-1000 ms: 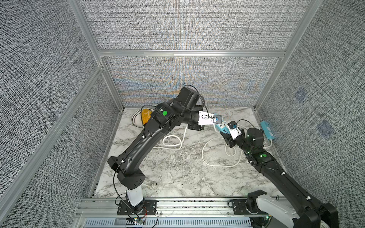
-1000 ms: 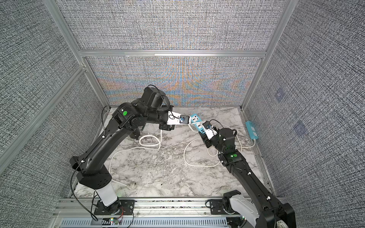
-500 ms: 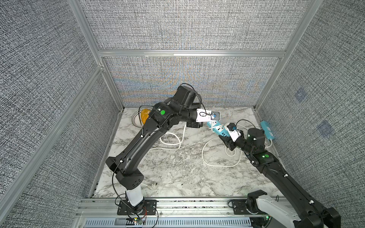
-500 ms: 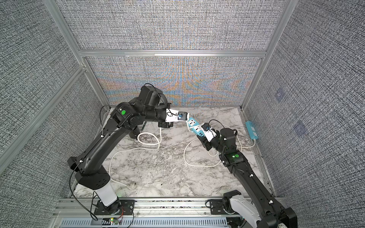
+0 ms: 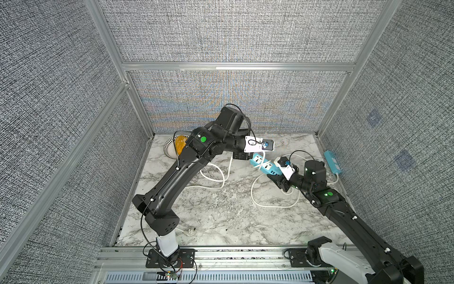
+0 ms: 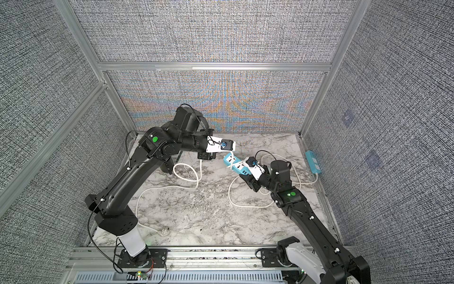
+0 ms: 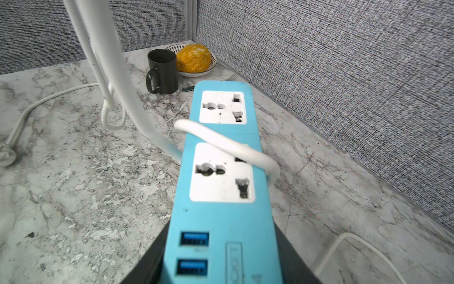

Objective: Wrap the cord around the power strip
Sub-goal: Wrap the power cord around the power strip.

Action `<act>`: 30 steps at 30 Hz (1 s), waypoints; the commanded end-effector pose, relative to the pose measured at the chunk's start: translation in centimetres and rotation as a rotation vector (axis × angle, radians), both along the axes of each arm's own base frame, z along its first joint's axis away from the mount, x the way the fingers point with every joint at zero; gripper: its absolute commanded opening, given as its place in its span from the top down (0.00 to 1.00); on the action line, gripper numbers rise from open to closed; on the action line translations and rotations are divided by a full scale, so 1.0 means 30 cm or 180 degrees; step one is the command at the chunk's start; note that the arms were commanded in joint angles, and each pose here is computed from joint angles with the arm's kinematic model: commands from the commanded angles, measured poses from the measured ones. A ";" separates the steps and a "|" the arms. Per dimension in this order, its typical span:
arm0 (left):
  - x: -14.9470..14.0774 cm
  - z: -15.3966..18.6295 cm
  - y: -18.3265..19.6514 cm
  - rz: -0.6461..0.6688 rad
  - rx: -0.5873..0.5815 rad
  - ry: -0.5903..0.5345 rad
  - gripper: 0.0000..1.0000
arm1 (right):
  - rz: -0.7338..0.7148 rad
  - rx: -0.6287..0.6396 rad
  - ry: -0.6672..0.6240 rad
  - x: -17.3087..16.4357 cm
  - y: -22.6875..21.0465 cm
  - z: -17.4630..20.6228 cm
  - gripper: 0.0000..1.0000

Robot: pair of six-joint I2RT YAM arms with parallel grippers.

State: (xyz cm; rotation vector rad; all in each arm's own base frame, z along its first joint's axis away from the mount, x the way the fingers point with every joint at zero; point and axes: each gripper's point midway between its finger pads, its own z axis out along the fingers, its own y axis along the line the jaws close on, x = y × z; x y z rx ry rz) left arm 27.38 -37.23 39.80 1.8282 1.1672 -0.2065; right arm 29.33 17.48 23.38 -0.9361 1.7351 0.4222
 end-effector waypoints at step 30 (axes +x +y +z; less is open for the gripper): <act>0.100 -0.194 -0.074 -0.0151 -0.0011 0.0653 1.00 | 0.1230 0.0541 -0.0460 -0.283 0.139 0.125 1.00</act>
